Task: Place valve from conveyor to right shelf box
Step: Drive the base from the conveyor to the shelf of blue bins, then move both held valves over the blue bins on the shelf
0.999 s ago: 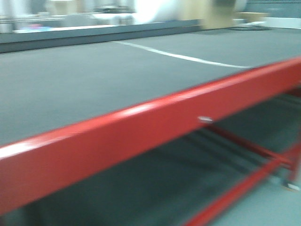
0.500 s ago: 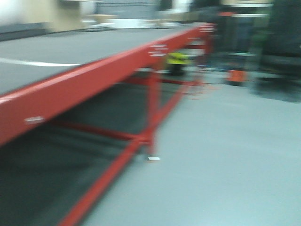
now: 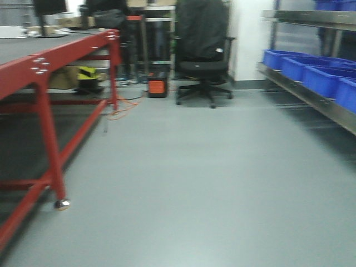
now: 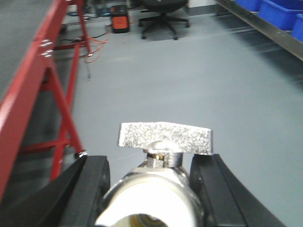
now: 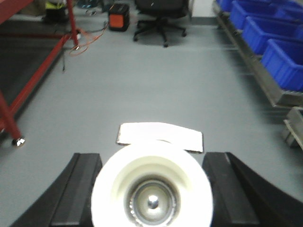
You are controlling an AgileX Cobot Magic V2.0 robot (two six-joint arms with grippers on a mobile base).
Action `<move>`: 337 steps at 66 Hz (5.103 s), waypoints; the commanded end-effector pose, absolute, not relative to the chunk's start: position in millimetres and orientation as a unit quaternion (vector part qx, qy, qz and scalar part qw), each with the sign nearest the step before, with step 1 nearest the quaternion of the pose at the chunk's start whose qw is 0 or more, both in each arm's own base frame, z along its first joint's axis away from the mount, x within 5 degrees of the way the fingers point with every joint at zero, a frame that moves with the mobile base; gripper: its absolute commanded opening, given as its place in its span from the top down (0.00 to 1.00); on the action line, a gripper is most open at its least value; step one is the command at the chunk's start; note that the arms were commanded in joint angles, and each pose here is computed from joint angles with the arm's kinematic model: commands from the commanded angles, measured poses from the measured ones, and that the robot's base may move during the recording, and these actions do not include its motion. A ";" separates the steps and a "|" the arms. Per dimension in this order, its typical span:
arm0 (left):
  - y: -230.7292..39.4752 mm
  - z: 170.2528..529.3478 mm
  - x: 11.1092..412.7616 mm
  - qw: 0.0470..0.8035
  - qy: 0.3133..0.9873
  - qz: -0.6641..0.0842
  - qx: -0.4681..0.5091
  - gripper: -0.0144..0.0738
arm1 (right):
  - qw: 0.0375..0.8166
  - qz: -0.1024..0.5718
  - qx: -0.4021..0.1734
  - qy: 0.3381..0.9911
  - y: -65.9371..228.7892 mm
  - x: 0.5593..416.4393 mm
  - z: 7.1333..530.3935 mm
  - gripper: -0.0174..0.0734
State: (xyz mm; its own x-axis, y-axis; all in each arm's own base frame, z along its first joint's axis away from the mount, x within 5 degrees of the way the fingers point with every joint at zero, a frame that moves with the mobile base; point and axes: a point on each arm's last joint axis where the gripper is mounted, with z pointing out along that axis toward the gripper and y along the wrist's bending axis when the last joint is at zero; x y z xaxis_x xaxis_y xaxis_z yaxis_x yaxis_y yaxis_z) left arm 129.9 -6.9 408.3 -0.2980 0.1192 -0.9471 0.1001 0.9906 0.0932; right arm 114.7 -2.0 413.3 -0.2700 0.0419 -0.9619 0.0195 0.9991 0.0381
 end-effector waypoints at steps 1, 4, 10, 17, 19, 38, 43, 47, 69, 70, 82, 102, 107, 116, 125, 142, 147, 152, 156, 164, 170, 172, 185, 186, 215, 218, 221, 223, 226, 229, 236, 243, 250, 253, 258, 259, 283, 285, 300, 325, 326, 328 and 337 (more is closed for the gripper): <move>-7.3 415.0 129.1 0.611 0.788 0.007 0.067 0.96 | 0.655 0.000 0.017 0.756 -2.6 101.3 427.6 0.99; -7.3 415.0 129.1 0.611 0.788 0.007 0.067 0.96 | 0.663 0.000 0.016 0.749 -2.2 94.9 429.7 0.99; -7.3 415.0 129.1 0.611 0.788 0.007 0.067 0.96 | 0.675 -0.001 0.016 0.738 -1.7 84.9 432.6 0.99; -7.3 415.0 129.1 0.611 0.788 0.007 0.067 0.96 | 0.686 -0.001 0.015 0.727 -1.3 75.5 435.1 0.99; -7.3 415.0 129.1 0.611 0.788 0.007 0.067 0.96 | 0.689 -0.001 0.015 0.725 -1.1 73.0 435.7 0.99; -7.3 415.0 129.1 0.611 0.788 0.007 0.067 0.96 | 0.701 -0.002 0.014 0.713 -0.6 62.2 438.0 0.99; -7.3 415.0 129.1 0.611 0.788 0.007 0.067 0.96 | 0.701 -0.002 0.014 0.713 -0.6 62.2 438.0 0.99; -7.3 415.0 129.1 0.611 0.788 0.007 0.067 0.96 | 0.701 -0.002 0.014 0.713 -0.6 62.2 438.0 0.99; -7.3 415.0 129.1 0.611 0.788 0.007 0.067 0.96 | 0.701 -0.002 0.014 0.713 -0.6 62.2 438.0 0.99; -7.3 415.0 129.1 0.611 0.788 0.007 0.067 0.96 | 0.701 -0.002 0.014 0.713 -0.6 62.2 438.0 0.99; -7.3 415.0 129.1 0.611 0.788 0.007 0.067 0.96 | 0.701 -0.002 0.014 0.713 -0.6 62.2 438.0 0.99; -7.3 415.0 129.1 0.611 0.788 0.007 0.067 0.96 | 0.701 -0.002 0.014 0.713 -0.6 62.2 438.0 0.99; -7.3 415.0 129.1 0.611 0.788 0.007 0.067 0.96 | 0.701 -0.002 0.014 0.713 -0.6 62.2 438.0 0.99; -7.3 415.0 129.1 0.611 0.788 0.007 0.067 0.96 | 0.701 -0.002 0.014 0.713 -0.6 62.2 438.0 0.99; -7.3 415.0 129.1 0.611 0.788 0.007 0.067 0.96 | 0.701 -0.002 0.014 0.713 -0.6 62.2 438.0 0.99; -7.3 415.0 129.1 0.611 0.788 0.007 0.067 0.96 | 0.701 -0.002 0.014 0.713 -0.6 62.2 438.0 0.99; -7.3 415.0 129.1 0.611 0.788 0.007 0.067 0.96 | 0.701 -0.002 0.014 0.713 -0.6 62.2 438.0 0.99; -7.3 415.0 129.1 0.611 0.788 0.007 0.067 0.96 | 0.701 -0.002 0.014 0.713 -0.6 62.2 438.0 0.99; -7.3 415.0 129.1 0.611 0.788 0.007 0.067 0.96 | 0.701 -0.002 0.014 0.713 -0.6 62.2 438.0 0.99; -7.3 415.0 129.1 0.611 0.788 0.007 0.067 0.96 | 0.701 -0.002 0.014 0.713 -0.6 62.2 438.0 0.99; -7.3 415.0 129.1 0.611 0.788 0.007 0.067 0.96 | 0.701 -0.002 0.014 0.713 -0.6 62.2 438.0 0.99; -7.3 415.0 129.1 0.611 0.788 0.007 0.067 0.96 | 0.701 -0.002 0.014 0.713 -0.6 62.2 438.0 0.99; -7.3 415.0 129.1 0.611 0.788 0.007 0.067 0.96 | 0.701 -0.002 0.014 0.713 -0.6 62.2 438.0 0.99; -7.3 415.0 129.1 0.611 0.788 0.007 0.067 0.96 | 0.701 -0.002 0.014 0.713 -0.6 62.2 438.0 0.99; -7.1 415.0 129.1 0.611 0.788 0.008 0.067 0.96 | 0.701 -0.002 0.014 0.713 -0.6 62.2 438.0 0.99; -7.1 415.0 129.1 0.611 0.788 0.008 0.067 0.96 | 0.701 -0.002 0.014 0.713 -0.6 62.2 438.0 0.99; -7.1 415.0 129.1 0.611 0.788 0.008 0.067 0.96 | 0.701 -0.002 0.014 0.713 -0.6 62.2 438.0 0.99; -7.1 415.0 129.1 0.611 0.788 0.008 0.067 0.96 | 0.701 -0.002 0.014 0.713 -0.6 62.2 438.0 0.99; -7.1 415.0 129.1 0.611 0.788 0.008 0.067 0.96 | 0.701 -0.002 0.014 0.713 -0.6 62.2 438.0 0.99; -7.1 415.0 129.1 0.611 0.788 0.008 0.067 0.96 | 0.701 -0.002 0.014 0.713 -0.6 62.2 438.0 0.99; -7.1 415.0 129.1 0.611 0.788 0.008 0.067 0.96 | 0.701 -0.002 0.014 0.713 -0.6 62.2 438.0 0.99; -7.1 415.0 129.1 0.611 0.788 0.008 0.067 0.96 | 0.701 -0.002 0.014 0.713 -0.6 62.2 438.0 0.99; -7.1 415.0 129.1 0.611 0.788 0.008 0.067 0.96 | 0.701 -0.002 0.014 0.713 -0.6 62.2 438.0 0.99; -7.1 415.0 129.1 0.611 0.788 0.008 0.067 0.96 | 0.701 -0.002 0.014 0.713 -0.6 62.2 438.0 0.99; -7.1 415.0 129.1 0.611 0.788 0.008 0.067 0.96 | 0.701 -0.002 0.014 0.713 -0.6 62.2 438.0 0.99; -7.1 415.0 129.1 0.611 0.788 0.008 0.067 0.96 | 0.701 -0.002 0.014 0.713 -0.6 62.2 438.0 0.99; -7.1 415.0 129.1 0.611 0.788 0.008 0.067 0.96 | 0.701 -0.002 0.014 0.713 -0.6 62.2 438.0 0.99; -7.1 415.0 129.1 0.611 0.788 0.008 0.067 0.96 | 0.701 -0.002 0.014 0.713 -0.6 62.2 438.0 0.99; -7.1 415.0 129.1 0.611 0.788 0.008 0.067 0.96 | 0.701 -0.002 0.014 0.713 -0.6 62.2 438.0 0.99; -7.1 415.0 129.1 0.611 0.788 0.008 0.067 0.96 | 0.701 -0.002 0.014 0.713 -0.6 62.2 438.0 0.99; -7.1 415.0 129.1 0.611 0.788 0.008 0.067 0.96 | 0.701 -0.002 0.014 0.713 -0.6 62.2 438.0 0.99; -7.1 415.0 129.1 0.611 0.788 0.008 0.067 0.96 | 0.701 -0.002 0.014 0.713 -0.6 62.2 438.0 0.99; -7.1 415.0 129.1 0.611 0.788 0.008 0.067 0.96 | 0.701 -0.002 0.014 0.713 -0.6 62.2 438.0 0.99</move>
State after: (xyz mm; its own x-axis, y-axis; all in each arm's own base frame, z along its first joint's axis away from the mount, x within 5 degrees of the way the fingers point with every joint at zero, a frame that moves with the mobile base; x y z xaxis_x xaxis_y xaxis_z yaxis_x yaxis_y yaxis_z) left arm 129.9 -6.7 408.3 -0.2981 0.1221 -0.9467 0.0989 0.9904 0.0966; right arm 64.4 0.3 428.4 -0.1051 0.0345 -0.9939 0.0135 0.9994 0.0332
